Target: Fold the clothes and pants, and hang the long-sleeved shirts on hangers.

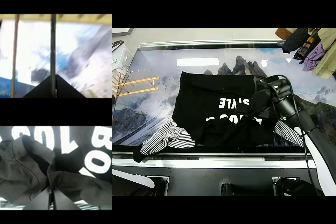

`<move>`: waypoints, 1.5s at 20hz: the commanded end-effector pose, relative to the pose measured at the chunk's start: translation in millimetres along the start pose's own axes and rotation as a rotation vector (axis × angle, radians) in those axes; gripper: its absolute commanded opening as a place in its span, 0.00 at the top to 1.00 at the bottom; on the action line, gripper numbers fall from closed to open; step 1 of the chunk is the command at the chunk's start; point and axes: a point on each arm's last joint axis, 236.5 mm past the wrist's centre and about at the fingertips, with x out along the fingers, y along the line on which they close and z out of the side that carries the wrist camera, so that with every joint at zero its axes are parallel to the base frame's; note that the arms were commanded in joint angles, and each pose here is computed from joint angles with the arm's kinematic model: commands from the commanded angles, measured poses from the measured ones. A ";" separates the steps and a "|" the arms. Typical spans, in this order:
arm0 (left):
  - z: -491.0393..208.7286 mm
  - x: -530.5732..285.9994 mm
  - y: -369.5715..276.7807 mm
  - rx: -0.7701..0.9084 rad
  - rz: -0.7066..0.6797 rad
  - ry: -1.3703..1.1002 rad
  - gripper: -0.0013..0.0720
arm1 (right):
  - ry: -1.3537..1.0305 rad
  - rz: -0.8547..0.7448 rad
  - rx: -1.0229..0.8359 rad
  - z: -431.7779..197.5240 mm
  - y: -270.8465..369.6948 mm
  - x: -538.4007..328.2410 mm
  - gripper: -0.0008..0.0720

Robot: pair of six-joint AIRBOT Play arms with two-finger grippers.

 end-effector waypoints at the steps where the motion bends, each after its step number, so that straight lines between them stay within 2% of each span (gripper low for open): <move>1: 67.9 -43.3 -43.1 0.058 -0.049 -0.162 0.96 | 0.009 -0.001 0.000 -2.3 0.0 0.0 0.93; 7: 149.8 -144.6 -131.2 0.076 -0.123 -0.439 0.96 | 0.022 -0.013 -0.023 -5.5 -3.1 -0.6 0.93; 10: 182.3 -210.2 -180.9 0.148 -0.129 -0.602 0.96 | 0.026 -0.017 -0.052 -6.5 -4.1 -0.9 0.93; 12: 190.9 -240.9 -206.5 0.163 -0.149 -0.664 0.96 | 0.019 -0.024 -0.073 -5.2 -6.0 -1.9 0.93; 15: 175.0 -277.3 -257.2 0.184 -0.286 -0.646 0.96 | -0.007 -0.044 -0.119 -0.8 -11.4 -6.6 0.93; 17: 150.5 -288.5 -297.7 0.249 -0.396 -0.577 0.96 | -0.024 -0.060 -0.130 0.5 -16.4 -13.0 0.93; 21: 54.5 -277.9 -376.0 0.490 -0.575 -0.334 0.96 | 0.008 -0.088 -0.162 -12.5 -26.3 -25.0 0.93; 27: -88.4 -250.3 -413.7 0.502 -0.702 -0.188 0.96 | 0.083 -0.129 -0.259 -43.6 -49.3 -34.0 0.93; 30: -159.1 -256.8 -429.6 0.549 -0.804 -0.172 0.96 | 0.065 -0.073 -0.246 -62.6 -53.6 -17.7 0.93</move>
